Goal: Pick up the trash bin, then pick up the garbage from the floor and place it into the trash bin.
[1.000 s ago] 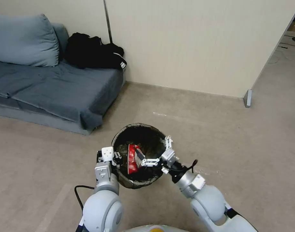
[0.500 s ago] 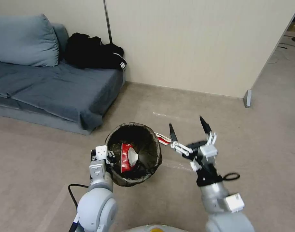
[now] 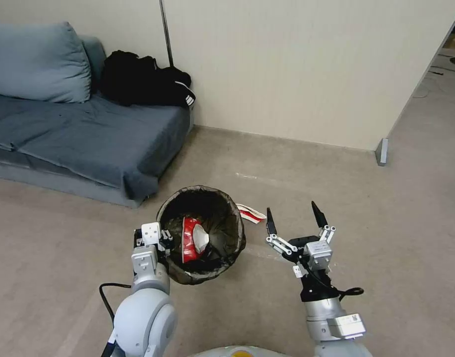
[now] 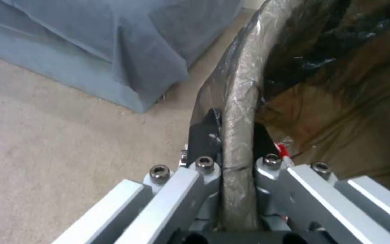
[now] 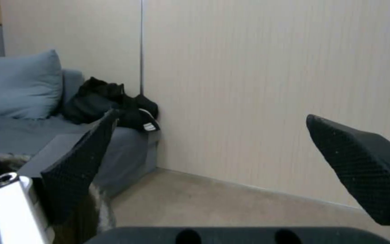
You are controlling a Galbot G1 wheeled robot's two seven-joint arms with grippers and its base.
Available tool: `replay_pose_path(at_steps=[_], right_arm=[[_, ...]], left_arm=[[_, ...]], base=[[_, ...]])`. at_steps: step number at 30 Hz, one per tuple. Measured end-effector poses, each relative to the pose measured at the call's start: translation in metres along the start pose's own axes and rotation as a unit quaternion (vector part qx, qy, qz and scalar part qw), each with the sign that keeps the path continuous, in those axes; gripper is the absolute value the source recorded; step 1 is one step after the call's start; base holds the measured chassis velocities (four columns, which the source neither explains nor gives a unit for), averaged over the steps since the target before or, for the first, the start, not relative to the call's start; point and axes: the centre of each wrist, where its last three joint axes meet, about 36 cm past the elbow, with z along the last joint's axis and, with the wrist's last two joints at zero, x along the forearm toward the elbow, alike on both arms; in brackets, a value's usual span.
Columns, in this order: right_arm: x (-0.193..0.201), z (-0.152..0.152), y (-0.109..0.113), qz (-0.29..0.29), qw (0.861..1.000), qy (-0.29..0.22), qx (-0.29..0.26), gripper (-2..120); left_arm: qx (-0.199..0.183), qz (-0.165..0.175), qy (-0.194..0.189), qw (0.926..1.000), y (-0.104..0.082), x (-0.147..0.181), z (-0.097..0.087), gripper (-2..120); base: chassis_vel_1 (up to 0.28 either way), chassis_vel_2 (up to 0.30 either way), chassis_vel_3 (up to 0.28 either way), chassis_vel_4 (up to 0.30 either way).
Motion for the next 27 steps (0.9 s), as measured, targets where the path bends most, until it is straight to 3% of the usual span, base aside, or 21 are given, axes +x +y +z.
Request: replay_pose_path(at_steps=[10, 14, 19, 23, 24, 26, 27], right_arm=[[-0.051, 0.017, -0.037, -0.030, 1.000, -0.004, 0.007, 100], [-0.095, 0.073, -0.076, -0.109, 0.992, 0.039, 0.045, 100], [-0.114, 0.104, -0.095, -0.147, 0.984, 0.069, 0.066, 100], [-0.146, 0.171, -0.130, -0.220, 0.961, 0.134, 0.101, 100], [-0.146, 0.171, -0.130, -0.220, 0.961, 0.134, 0.101, 100], [-0.166, 0.209, -0.138, -0.277, 0.940, 0.166, 0.110, 100], [-0.166, 0.209, -0.138, -0.277, 0.940, 0.166, 0.110, 100]], left_arm=[[0.004, -0.002, 0.000, 1.0000, -0.001, 0.000, -0.001, 1], [0.006, -0.005, -0.001, 1.0000, -0.001, 0.000, -0.001, 1], [0.008, -0.007, -0.002, 0.9999, 0.000, 0.000, -0.003, 1], [0.009, -0.012, -0.003, 0.9999, 0.002, 0.000, -0.004, 1], [0.009, -0.012, -0.003, 0.9999, 0.002, 0.000, -0.004, 1], [0.008, -0.013, -0.001, 0.9999, 0.003, -0.002, -0.004, 1], [0.008, -0.013, -0.001, 0.9999, 0.003, -0.002, -0.004, 1]], base=[[0.000, 0.000, 0.000, 0.000], [0.000, 0.000, 0.000, 0.000], [0.000, 0.000, 0.000, 0.000], [0.000, 0.000, 0.000, 0.000], [0.000, 0.000, 0.000, 0.000], [0.000, 0.000, 0.000, 0.000], [0.000, 0.000, 0.000, 0.000]])
